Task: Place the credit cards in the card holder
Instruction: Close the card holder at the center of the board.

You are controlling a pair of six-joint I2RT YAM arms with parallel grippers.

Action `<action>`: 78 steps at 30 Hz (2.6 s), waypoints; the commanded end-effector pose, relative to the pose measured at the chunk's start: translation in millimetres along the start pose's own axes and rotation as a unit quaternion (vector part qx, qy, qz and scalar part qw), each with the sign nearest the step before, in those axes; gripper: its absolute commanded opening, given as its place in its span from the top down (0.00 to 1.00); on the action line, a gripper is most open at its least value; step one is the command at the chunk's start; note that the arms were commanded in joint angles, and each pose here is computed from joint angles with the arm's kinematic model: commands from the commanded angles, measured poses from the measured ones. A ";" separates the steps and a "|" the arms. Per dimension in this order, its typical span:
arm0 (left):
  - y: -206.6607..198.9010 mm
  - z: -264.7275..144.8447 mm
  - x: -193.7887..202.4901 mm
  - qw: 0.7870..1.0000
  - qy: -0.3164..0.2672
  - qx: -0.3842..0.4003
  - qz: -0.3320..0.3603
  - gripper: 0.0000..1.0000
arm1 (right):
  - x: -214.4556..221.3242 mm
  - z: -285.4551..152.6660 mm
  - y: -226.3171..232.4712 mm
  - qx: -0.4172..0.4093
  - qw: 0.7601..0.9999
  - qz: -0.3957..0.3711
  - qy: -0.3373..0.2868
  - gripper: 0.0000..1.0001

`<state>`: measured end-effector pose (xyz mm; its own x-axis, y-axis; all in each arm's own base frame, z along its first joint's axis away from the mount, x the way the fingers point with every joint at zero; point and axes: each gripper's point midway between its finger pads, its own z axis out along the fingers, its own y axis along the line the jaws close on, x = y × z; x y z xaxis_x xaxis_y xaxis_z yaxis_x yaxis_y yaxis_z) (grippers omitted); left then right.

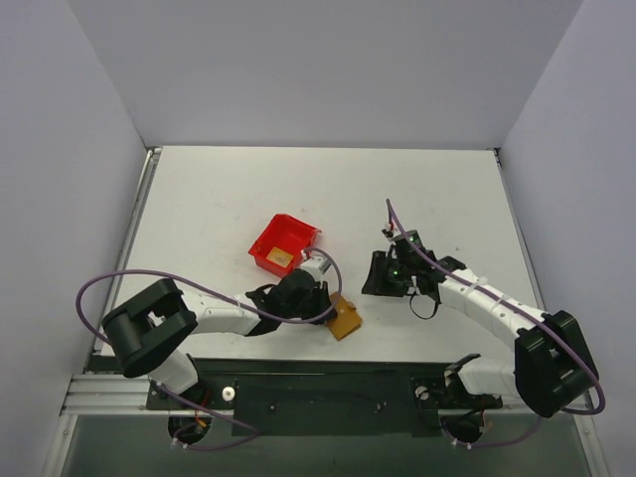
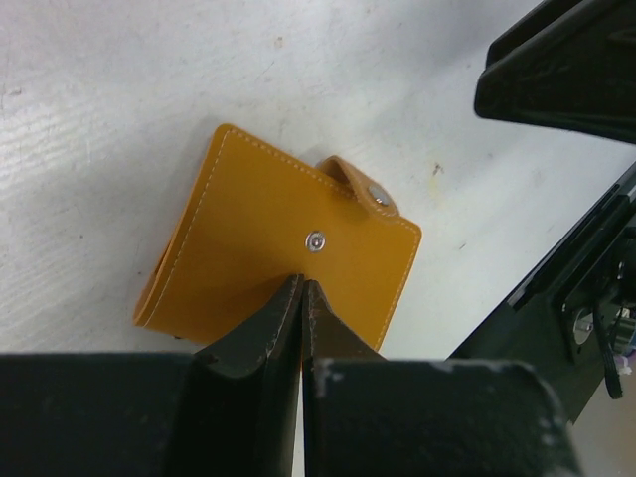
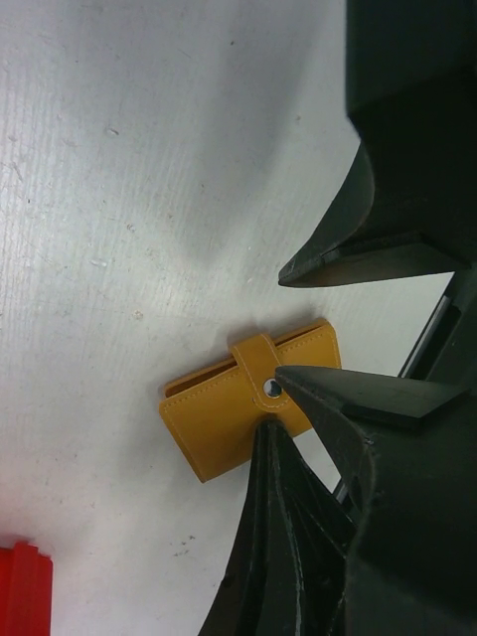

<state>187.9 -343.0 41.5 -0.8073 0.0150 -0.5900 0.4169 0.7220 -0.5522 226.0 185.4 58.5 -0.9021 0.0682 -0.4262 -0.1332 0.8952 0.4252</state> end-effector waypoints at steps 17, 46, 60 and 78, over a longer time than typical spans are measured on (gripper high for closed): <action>23.2 4.2 30.2 0.999 0.035 -0.030 -0.017 0.90 | 12.4 20.3 24.2 -0.086 0.995 0.015 0.043 0.69; 27.2 0.5 33.8 0.999 0.034 -0.035 -0.023 0.97 | 43.1 43.8 40.7 -0.103 0.991 0.010 0.088 0.81; 27.1 2.8 33.5 0.999 0.034 -0.034 -0.023 0.97 | 44.2 39.8 40.9 -0.061 0.994 -0.040 0.076 0.84; 28.4 3.2 33.7 0.998 0.036 -0.037 -0.023 0.97 | 21.1 14.4 52.8 -0.085 0.994 -0.066 -0.025 0.83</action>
<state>184.6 -342.5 32.4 -0.8254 -0.0297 -0.5637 0.3764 0.7152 -0.5889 200.2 240.9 41.3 -0.8982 -0.0626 -0.4351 -0.2895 0.8291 0.4784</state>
